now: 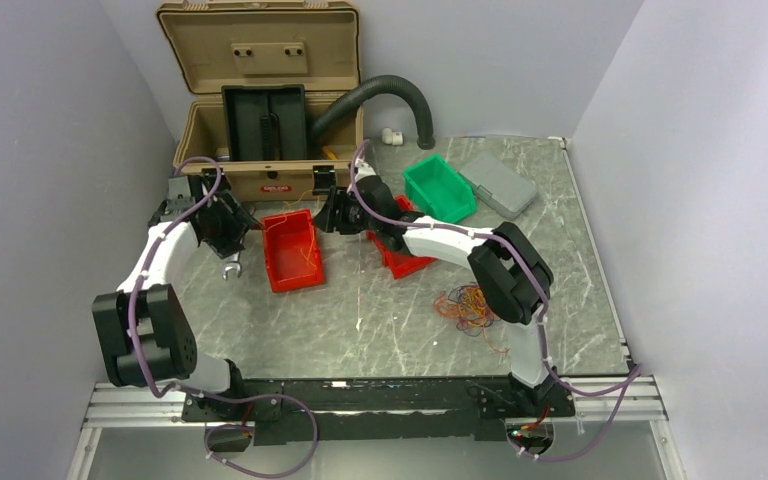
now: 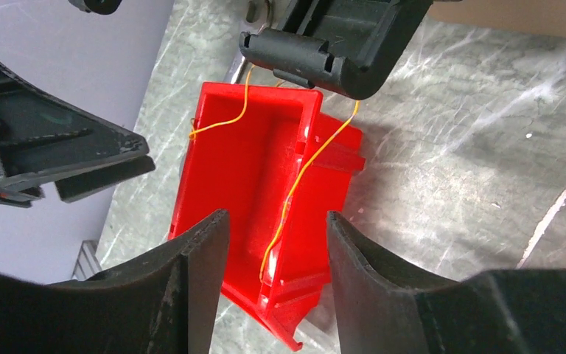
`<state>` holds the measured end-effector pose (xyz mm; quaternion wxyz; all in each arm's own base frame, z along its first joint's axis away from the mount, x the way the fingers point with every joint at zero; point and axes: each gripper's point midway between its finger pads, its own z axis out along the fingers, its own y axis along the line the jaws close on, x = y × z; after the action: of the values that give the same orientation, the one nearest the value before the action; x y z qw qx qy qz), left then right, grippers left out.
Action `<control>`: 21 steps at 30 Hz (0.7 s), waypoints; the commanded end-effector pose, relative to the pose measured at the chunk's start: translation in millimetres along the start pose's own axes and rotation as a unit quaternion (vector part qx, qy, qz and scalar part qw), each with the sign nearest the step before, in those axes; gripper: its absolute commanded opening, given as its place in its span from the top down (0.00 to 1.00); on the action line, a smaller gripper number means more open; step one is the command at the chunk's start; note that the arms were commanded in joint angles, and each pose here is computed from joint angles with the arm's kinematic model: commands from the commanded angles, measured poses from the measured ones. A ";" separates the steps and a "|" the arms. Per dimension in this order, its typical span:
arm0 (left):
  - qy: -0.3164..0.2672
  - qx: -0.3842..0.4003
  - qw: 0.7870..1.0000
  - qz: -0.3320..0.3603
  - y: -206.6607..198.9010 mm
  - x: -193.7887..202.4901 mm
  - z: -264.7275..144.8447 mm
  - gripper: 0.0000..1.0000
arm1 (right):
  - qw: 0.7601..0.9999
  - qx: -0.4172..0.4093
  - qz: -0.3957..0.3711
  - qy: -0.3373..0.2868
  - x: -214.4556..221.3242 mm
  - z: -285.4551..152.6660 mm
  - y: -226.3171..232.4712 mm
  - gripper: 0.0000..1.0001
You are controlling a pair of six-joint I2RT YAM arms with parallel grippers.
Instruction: Untangle the cables
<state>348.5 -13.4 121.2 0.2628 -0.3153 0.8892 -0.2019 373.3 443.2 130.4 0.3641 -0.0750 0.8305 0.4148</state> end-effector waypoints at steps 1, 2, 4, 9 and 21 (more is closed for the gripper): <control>-0.023 0.036 0.998 -0.048 -6.0 -15.4 8.5 0.30 | 0.999 -0.026 0.023 -0.024 -17.0 7.3 18.3 0.46; -0.025 0.035 0.998 -0.053 -2.9 -17.1 10.1 0.30 | 0.999 -0.028 0.022 -0.023 -17.0 9.5 18.8 0.46; -0.025 0.041 0.997 -0.068 0.8 -20.4 13.1 0.30 | 0.999 -0.024 0.021 -0.018 -14.8 14.4 17.0 0.46; -0.022 0.063 0.993 -0.101 6.1 -26.9 19.2 0.30 | 1.000 -0.016 0.022 -0.008 -8.1 25.6 10.6 0.47; -0.002 0.084 0.986 -0.144 16.7 -24.3 34.6 0.31 | 1.000 -0.015 0.010 0.006 1.1 40.0 11.3 0.77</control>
<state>369.8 10.7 91.4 0.2532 -0.4146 0.8267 -0.2839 385.3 468.9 100.9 0.3403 -0.0663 0.8409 0.4156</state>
